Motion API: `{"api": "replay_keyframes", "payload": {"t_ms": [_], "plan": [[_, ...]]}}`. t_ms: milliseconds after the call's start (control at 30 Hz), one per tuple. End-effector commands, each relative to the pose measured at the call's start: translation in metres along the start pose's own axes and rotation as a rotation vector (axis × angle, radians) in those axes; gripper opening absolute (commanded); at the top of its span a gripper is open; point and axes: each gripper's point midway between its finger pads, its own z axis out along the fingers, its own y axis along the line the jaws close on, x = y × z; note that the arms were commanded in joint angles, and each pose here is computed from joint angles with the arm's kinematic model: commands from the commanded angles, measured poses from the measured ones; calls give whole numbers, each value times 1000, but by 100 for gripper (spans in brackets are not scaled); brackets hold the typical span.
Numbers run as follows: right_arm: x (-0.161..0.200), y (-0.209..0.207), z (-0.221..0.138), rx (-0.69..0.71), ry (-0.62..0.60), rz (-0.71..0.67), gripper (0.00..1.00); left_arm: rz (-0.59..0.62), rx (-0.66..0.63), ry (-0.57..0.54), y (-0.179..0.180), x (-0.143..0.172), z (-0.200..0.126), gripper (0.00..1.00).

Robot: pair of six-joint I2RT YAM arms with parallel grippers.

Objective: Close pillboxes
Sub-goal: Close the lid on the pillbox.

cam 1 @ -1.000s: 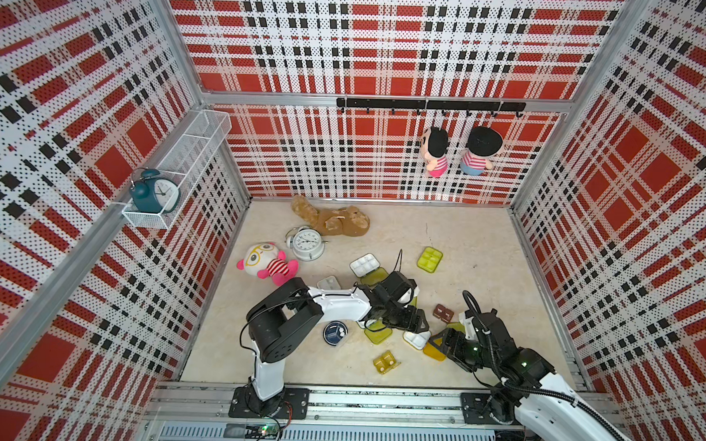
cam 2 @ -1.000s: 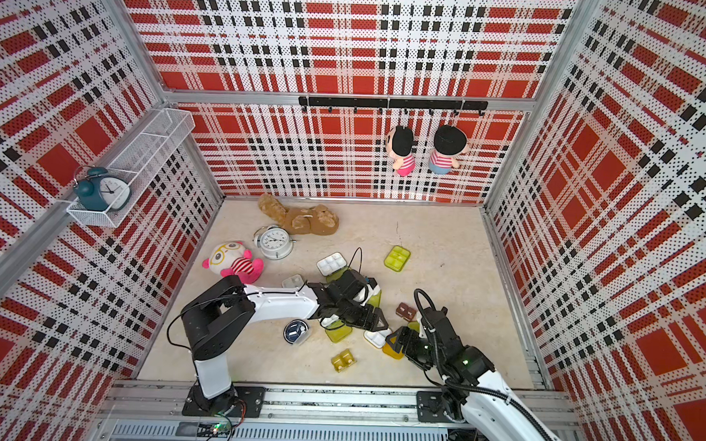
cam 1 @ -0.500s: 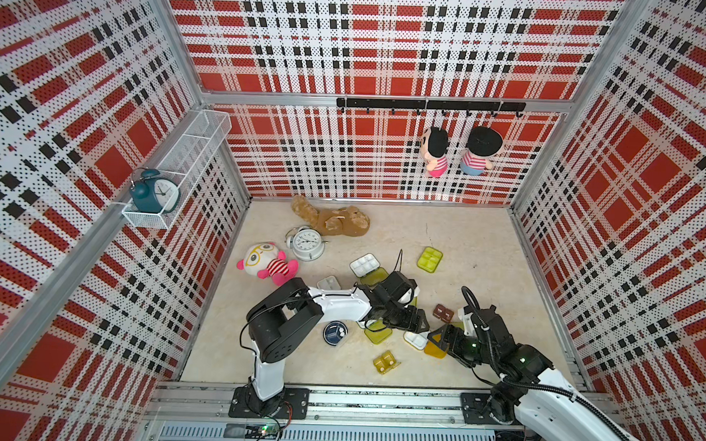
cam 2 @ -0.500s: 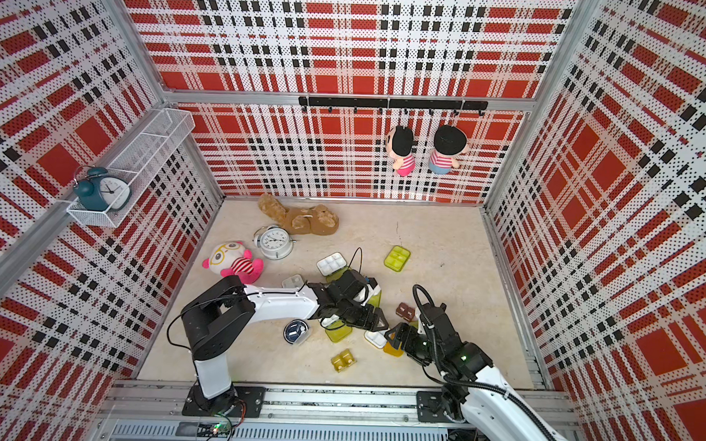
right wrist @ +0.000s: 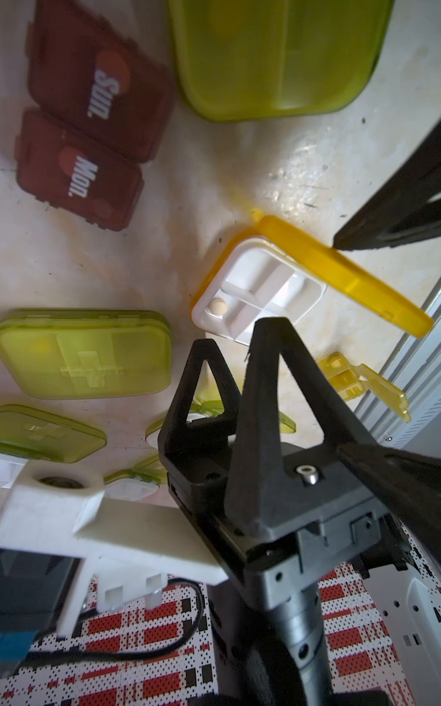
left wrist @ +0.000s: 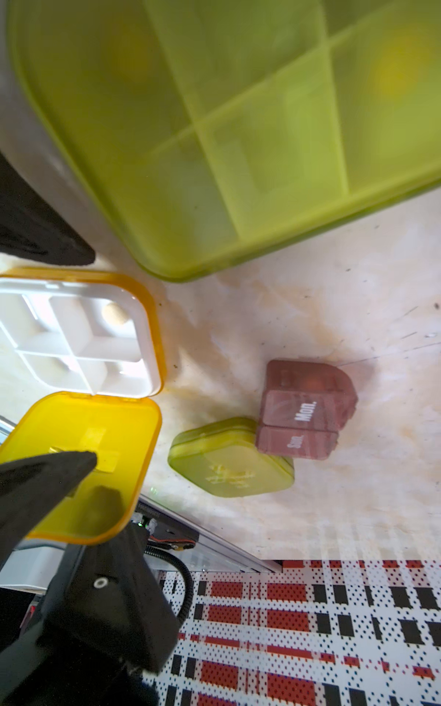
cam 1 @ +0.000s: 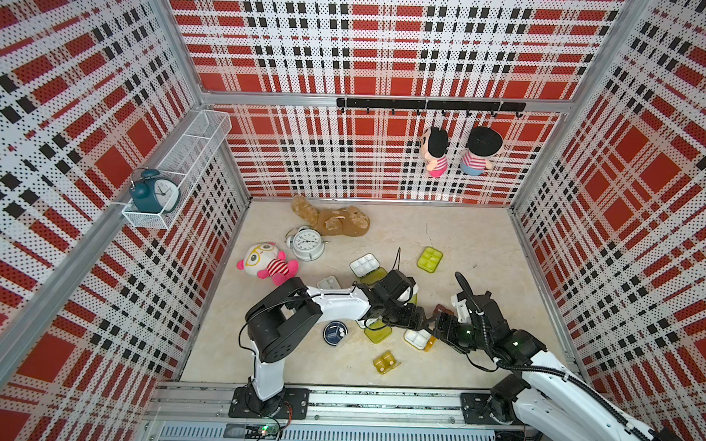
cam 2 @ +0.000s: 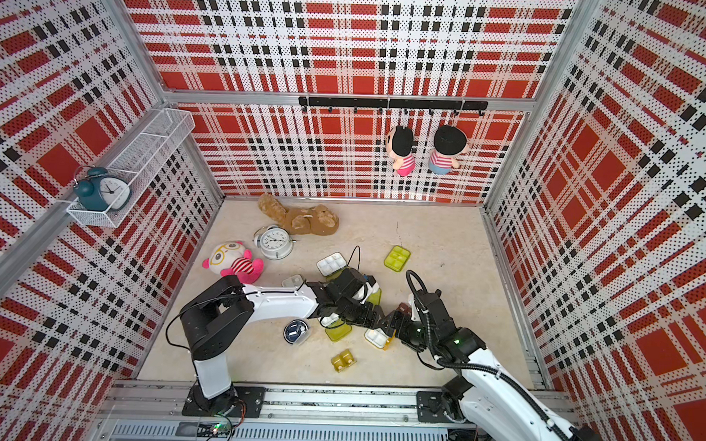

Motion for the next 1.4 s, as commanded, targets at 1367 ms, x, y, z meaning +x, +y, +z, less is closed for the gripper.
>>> {"api": "replay_keyframes", "payload": {"t_ms": [1367], "plan": [[-8,21,4,-101,-16,1,71,-19,-36,-155,15,-30,-49,78]]}}
